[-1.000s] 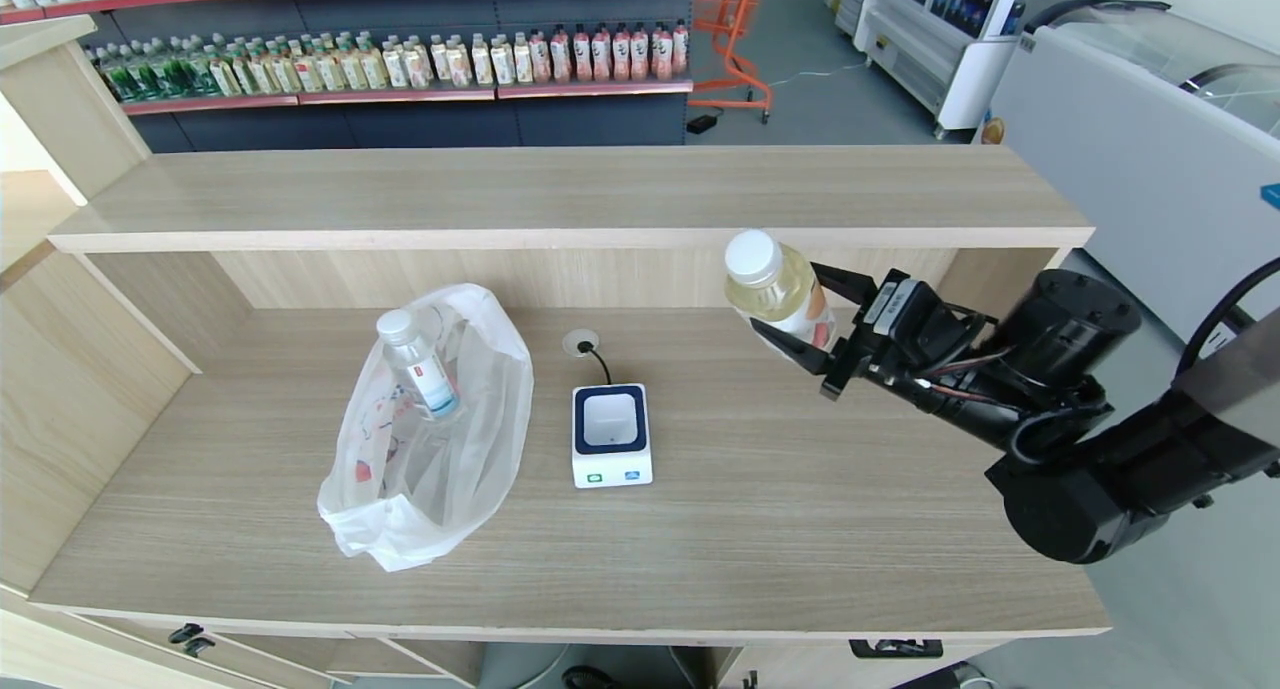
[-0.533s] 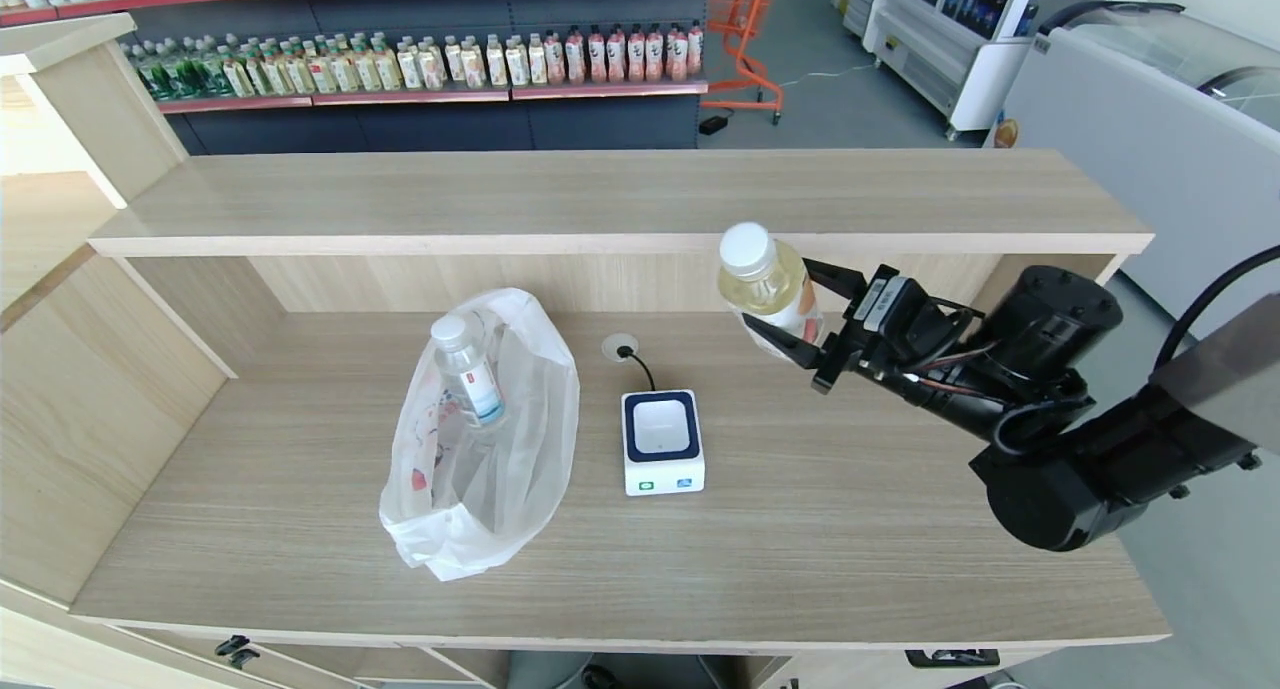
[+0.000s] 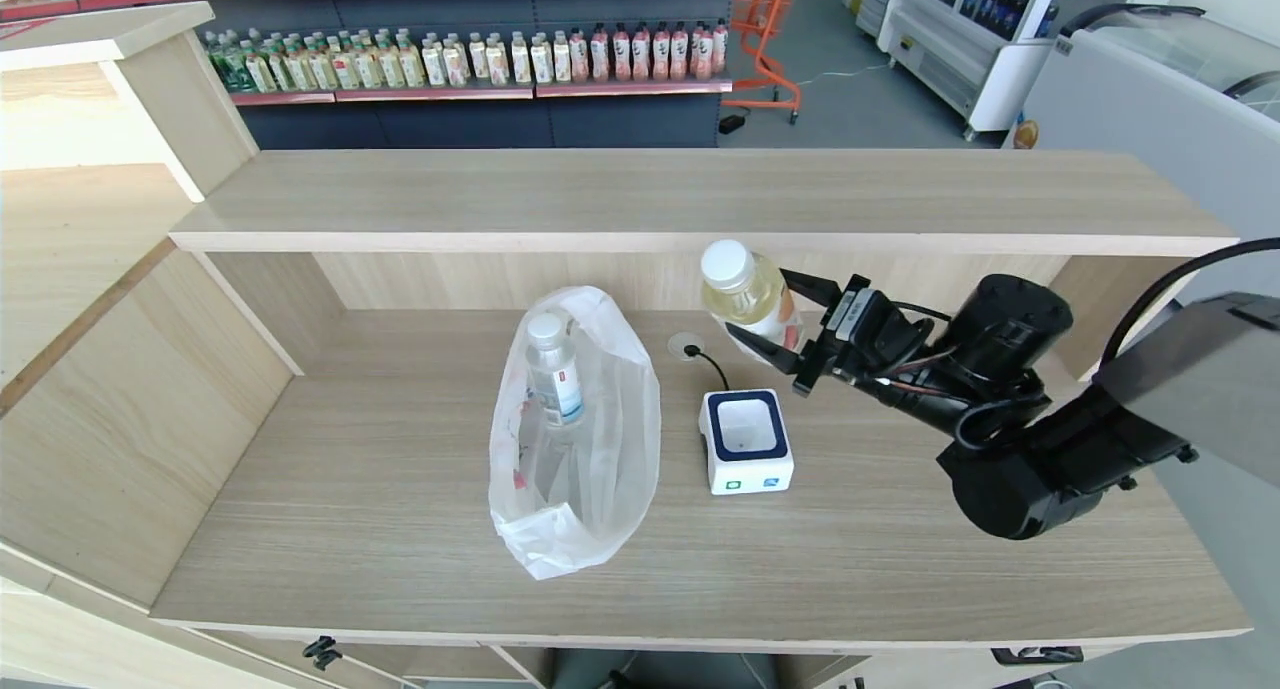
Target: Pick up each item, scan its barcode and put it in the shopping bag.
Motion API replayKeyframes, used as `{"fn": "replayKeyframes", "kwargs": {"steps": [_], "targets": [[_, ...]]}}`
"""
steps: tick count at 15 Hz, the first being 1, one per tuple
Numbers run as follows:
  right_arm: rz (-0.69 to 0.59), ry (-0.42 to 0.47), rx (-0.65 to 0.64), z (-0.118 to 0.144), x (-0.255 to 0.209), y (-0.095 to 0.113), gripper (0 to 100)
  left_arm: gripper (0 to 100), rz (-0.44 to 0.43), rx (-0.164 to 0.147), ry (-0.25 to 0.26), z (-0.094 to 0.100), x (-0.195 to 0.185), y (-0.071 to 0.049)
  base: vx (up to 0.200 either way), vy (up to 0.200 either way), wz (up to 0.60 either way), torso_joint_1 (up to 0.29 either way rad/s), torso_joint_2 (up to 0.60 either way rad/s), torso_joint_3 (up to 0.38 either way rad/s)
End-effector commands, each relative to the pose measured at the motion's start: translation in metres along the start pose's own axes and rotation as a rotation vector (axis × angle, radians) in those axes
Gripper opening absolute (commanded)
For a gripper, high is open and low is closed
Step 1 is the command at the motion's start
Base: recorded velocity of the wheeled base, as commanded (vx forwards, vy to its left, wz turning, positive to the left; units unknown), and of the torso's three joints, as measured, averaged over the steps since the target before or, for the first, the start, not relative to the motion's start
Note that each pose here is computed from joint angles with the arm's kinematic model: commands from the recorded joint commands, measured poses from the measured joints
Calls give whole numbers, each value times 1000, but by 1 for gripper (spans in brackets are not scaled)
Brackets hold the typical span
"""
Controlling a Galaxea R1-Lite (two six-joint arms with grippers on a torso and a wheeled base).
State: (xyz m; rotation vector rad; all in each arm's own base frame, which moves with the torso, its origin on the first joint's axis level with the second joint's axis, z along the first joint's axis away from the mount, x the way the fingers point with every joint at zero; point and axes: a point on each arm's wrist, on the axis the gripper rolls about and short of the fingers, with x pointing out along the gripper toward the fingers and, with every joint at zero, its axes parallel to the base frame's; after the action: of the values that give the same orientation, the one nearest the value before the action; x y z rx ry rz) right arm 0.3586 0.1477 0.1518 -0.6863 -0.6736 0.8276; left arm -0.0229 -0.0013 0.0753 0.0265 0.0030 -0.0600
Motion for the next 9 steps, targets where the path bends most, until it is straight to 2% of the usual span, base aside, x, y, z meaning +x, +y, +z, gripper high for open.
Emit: {"fn": "replayKeyframes", "kwargs": {"steps": [1,5,9], "targets": [[12,15,7,-8,-1,5,0,100,0,1,-1,0,0,0,0,0,0,0,0,0],[24,29,-8,-32,-8,13,0,100,0,1,-1,0,0,0,0,0,0,0,0,0],[55,23,1,-38,-7,22,0,100,-1,1,1,0,0,0,0,0,0,0,0,0]]}}
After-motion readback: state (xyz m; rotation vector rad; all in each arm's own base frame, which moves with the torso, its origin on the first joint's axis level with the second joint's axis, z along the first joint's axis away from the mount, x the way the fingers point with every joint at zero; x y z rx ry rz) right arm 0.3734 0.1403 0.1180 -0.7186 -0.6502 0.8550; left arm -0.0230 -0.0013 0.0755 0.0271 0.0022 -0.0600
